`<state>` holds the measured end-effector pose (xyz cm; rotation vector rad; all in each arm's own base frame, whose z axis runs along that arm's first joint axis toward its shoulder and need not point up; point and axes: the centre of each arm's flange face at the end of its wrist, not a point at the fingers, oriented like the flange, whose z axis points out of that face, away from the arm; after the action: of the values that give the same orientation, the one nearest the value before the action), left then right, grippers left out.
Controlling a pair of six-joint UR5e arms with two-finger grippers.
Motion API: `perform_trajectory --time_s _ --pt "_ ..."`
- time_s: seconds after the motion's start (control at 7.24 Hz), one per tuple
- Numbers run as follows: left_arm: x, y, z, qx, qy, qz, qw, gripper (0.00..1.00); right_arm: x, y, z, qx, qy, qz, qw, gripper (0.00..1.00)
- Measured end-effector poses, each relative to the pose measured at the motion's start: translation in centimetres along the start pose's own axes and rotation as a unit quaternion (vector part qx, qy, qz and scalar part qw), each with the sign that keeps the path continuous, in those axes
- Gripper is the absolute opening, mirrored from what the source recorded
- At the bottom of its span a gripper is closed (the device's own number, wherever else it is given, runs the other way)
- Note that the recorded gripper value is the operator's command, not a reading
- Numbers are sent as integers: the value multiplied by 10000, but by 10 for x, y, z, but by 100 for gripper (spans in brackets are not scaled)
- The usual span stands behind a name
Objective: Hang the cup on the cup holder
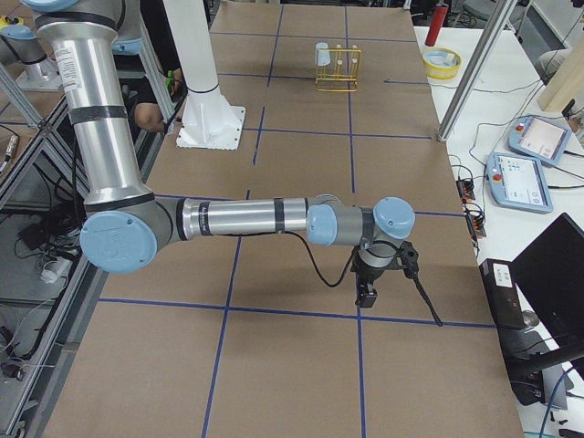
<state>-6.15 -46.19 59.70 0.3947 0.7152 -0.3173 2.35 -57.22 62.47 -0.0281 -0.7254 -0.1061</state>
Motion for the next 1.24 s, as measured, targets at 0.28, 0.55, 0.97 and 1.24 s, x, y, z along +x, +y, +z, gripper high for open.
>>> perform_trajectory --time_s 0.28,0.55,0.97,1.24 --pt "-21 5 1 -704 -223 584 9956 100 0 0 0 -2 0 -1 10000 100" --pt "-42 2 -8 -1326 -236 914 9867 100 0 0 0 -2 0 -1 10000 100" --pt "-49 4 -11 -1842 -14 987 9779 100 0 0 0 -1 0 0 10000 100" --pt "-35 12 4 -2108 222 1007 9721 100 0 0 0 0 0 1 10000 100"
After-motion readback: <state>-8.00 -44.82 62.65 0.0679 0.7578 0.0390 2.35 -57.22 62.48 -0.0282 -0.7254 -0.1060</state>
